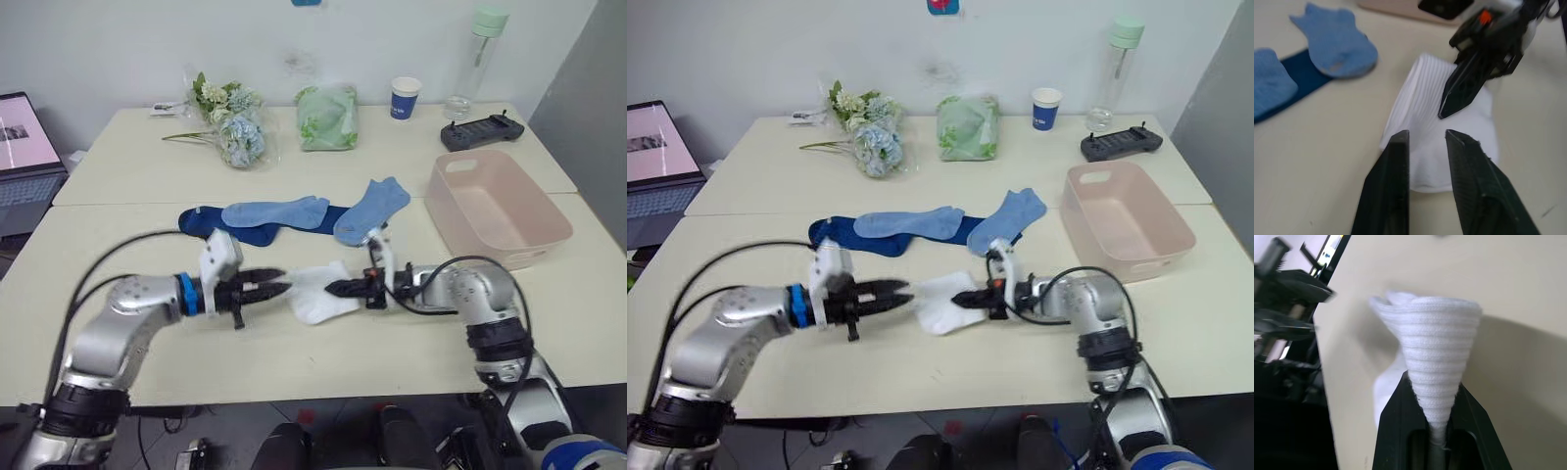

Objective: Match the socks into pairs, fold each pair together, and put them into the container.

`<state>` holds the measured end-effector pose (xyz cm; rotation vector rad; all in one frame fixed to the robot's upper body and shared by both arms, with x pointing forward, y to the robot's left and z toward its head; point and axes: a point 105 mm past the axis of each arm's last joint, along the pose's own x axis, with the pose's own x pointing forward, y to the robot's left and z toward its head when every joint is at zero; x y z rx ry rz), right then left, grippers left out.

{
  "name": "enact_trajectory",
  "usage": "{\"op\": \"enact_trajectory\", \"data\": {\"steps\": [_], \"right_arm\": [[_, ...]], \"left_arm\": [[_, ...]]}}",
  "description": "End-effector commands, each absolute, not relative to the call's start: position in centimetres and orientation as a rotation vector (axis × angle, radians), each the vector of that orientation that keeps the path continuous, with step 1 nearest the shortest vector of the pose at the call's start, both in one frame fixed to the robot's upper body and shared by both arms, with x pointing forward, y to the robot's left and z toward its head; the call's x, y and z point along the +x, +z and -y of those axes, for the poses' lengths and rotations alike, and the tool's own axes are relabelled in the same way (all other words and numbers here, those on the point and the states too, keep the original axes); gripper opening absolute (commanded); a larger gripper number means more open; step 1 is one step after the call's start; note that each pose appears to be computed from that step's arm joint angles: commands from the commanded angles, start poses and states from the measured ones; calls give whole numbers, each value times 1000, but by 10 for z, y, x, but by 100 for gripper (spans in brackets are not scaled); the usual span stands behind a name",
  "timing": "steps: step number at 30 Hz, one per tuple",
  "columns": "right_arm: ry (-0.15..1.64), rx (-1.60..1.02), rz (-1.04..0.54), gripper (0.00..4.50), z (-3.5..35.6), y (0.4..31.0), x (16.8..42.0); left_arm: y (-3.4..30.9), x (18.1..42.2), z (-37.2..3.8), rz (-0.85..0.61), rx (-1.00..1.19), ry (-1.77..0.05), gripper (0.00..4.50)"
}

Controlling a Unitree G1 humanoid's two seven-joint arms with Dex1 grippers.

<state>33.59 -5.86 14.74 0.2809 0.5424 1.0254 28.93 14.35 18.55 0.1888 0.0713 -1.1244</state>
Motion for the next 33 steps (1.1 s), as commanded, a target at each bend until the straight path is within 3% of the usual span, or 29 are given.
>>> {"op": "enact_trajectory", "data": {"steps": [1,5,7,13,16,19,28,33], "right_arm": [[993,170,-295,0,76,207,348],[909,-50,-162,0,105,236,361],[778,-227,-75,0,138,259,375],[562,-537,35,0,203,304,392],[422,-842,41,0,238,312,403],[361,-1164,-25,0,261,297,412],[483,-1412,-154,0,264,233,430],[646,-1483,-319,0,271,186,421]], "left_arm": [[210,288,-122,7,189,-1164,264],[229,294,-97,82,209,-1197,387],[249,304,-79,170,205,-1198,448],[278,308,-39,284,167,-1253,448],[291,309,-26,290,29,-1268,448],[295,307,-15,300,37,-1272,448],[283,303,-5,304,112,-1287,448],[269,296,-6,262,150,-1324,448]]}}
